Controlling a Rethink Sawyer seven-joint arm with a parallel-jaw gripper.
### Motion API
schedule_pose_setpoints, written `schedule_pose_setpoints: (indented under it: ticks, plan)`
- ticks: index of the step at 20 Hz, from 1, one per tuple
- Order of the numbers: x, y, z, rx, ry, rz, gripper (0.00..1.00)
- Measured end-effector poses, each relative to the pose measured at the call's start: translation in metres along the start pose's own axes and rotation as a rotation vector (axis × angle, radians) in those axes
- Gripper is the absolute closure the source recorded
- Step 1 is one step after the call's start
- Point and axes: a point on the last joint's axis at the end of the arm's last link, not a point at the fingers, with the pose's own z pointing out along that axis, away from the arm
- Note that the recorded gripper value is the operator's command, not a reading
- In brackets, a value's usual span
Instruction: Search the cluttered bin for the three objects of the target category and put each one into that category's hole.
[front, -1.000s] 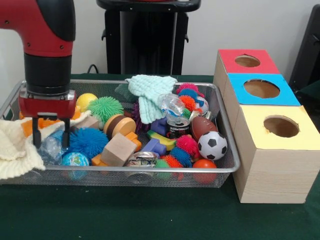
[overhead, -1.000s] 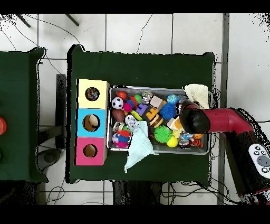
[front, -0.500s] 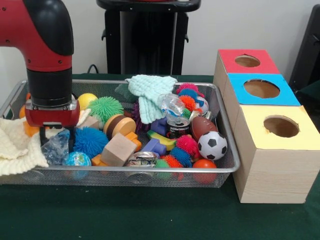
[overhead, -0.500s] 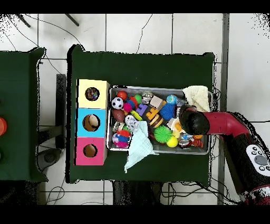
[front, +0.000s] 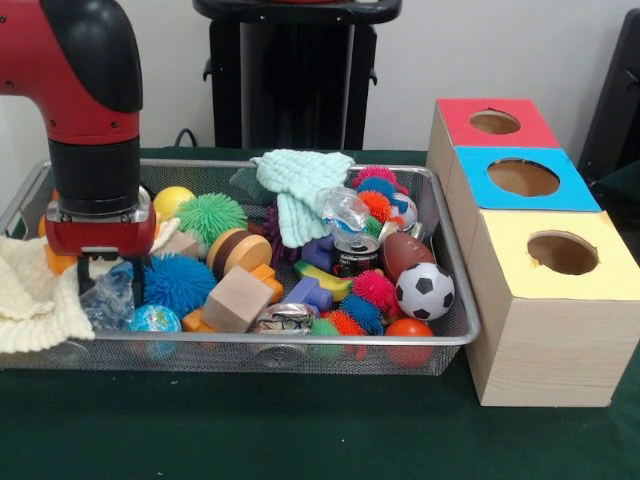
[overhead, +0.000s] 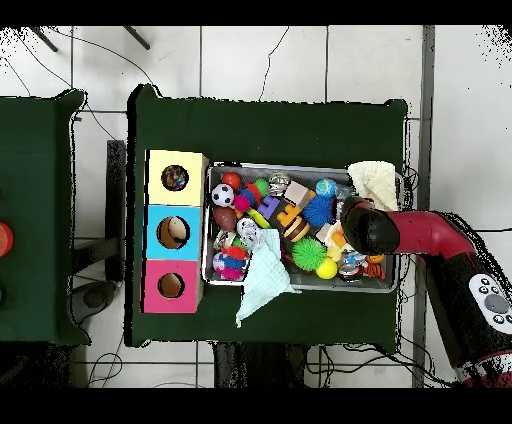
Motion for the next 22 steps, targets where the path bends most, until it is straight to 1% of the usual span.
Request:
schedule_pose_setpoints:
  ticks: [5, 10, 13, 15, 16, 19, 22]
  plan:
    - [0.0, 0.001, -0.001, 0.002, -0.001, -0.005, 1.0]
    - [0.002, 0.008, -0.011, 0.004, -0.014, -0.027, 1.0]
    - [0.007, 0.025, -0.021, 0.012, -0.04, -0.073, 1.0]
    - [0.009, 0.031, -0.024, 0.013, -0.046, -0.085, 1.0]
    - [0.013, 0.043, -0.028, 0.011, -0.056, -0.108, 1.0]
    - [0.02, 0.061, -0.034, 0.002, -0.06, -0.134, 1.0]
    - [0.029, 0.079, -0.039, -0.013, -0.055, -0.146, 1.0]
